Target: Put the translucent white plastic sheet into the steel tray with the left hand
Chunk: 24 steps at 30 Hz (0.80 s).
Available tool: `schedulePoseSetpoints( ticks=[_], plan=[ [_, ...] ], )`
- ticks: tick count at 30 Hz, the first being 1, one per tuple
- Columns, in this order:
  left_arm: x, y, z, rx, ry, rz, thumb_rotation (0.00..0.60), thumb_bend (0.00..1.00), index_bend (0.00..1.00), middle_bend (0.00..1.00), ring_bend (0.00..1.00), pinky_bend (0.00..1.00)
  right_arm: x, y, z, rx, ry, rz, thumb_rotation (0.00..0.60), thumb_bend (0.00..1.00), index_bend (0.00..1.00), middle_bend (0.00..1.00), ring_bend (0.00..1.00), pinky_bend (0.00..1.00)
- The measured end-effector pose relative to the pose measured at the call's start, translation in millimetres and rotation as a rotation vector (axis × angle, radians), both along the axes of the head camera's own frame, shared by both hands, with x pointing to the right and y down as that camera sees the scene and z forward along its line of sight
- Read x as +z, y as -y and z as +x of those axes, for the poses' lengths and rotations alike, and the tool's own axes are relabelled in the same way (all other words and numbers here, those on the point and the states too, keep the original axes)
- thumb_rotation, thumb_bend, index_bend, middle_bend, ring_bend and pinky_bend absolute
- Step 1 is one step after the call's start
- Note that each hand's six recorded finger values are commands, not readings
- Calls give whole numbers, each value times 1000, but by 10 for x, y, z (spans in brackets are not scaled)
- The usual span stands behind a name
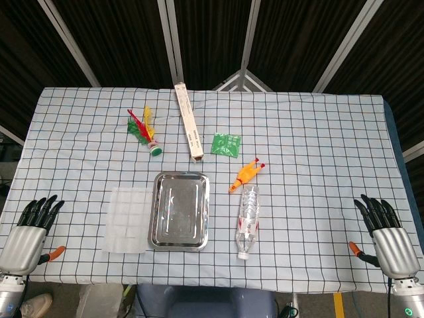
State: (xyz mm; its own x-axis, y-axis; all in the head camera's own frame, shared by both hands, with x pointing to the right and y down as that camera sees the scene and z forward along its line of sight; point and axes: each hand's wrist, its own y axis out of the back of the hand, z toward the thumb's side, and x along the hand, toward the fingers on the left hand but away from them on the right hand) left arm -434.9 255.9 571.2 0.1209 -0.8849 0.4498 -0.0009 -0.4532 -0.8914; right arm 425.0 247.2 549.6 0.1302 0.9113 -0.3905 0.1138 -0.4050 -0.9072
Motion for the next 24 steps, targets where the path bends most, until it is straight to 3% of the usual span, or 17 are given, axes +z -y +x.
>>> schedulePoseSetpoints(
  ticks=[19,24],
  plan=[
    [68,-52,42,25,10,-34,600,68,2,0,0,0,5,-2,-2,1,0,-3,600,290,0,0,0,0],
    [163,-135,103,64,20,-85,600,69,147,0,0,0,9,-5,-7,3,1,-4,600,291,0,0,0,0]
  ],
)
